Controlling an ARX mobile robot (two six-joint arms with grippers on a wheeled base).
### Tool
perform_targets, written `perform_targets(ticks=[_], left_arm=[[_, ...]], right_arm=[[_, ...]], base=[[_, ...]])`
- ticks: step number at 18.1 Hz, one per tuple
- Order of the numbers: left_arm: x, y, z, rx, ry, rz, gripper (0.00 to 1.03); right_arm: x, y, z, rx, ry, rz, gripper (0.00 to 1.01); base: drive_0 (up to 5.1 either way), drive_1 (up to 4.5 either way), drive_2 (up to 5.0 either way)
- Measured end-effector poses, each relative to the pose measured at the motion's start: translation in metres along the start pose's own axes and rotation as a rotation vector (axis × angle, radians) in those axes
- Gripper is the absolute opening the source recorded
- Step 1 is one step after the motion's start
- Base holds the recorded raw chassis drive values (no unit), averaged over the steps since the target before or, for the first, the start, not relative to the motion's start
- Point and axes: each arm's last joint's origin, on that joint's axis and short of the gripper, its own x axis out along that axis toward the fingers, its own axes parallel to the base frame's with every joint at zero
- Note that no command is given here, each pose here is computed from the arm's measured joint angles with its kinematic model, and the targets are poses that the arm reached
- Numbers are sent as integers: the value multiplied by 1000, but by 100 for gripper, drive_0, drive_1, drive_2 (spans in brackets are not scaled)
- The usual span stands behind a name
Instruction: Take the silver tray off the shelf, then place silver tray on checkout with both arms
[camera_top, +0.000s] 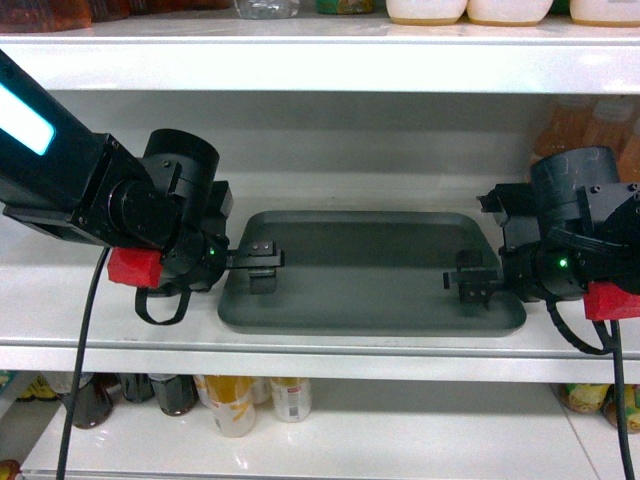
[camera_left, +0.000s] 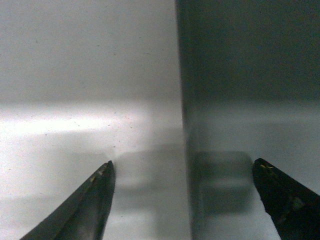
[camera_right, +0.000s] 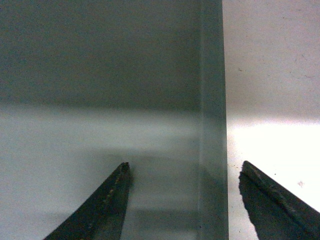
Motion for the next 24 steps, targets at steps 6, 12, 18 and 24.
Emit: perform_targets(ticks=[6,12,18,24], left_arm=[[2,-2,-4,-49,56,-31,21],[-8,2,-15,-116,30,-49,3],[-33,0,-30,-110,-4,-39,3],[-79,-10,-19,-96,-105,-51,3]], right_arm=[[1,-11,-1,0,16,-28,3],[-5,-12,-8,29,-1,-7,3],[-33,-12,-25,73,-2,12,3],[-80,-13,-15,108,-86,32,3]], base=[[0,0,0],[0,0,0],[0,0,0],[0,0,0]])
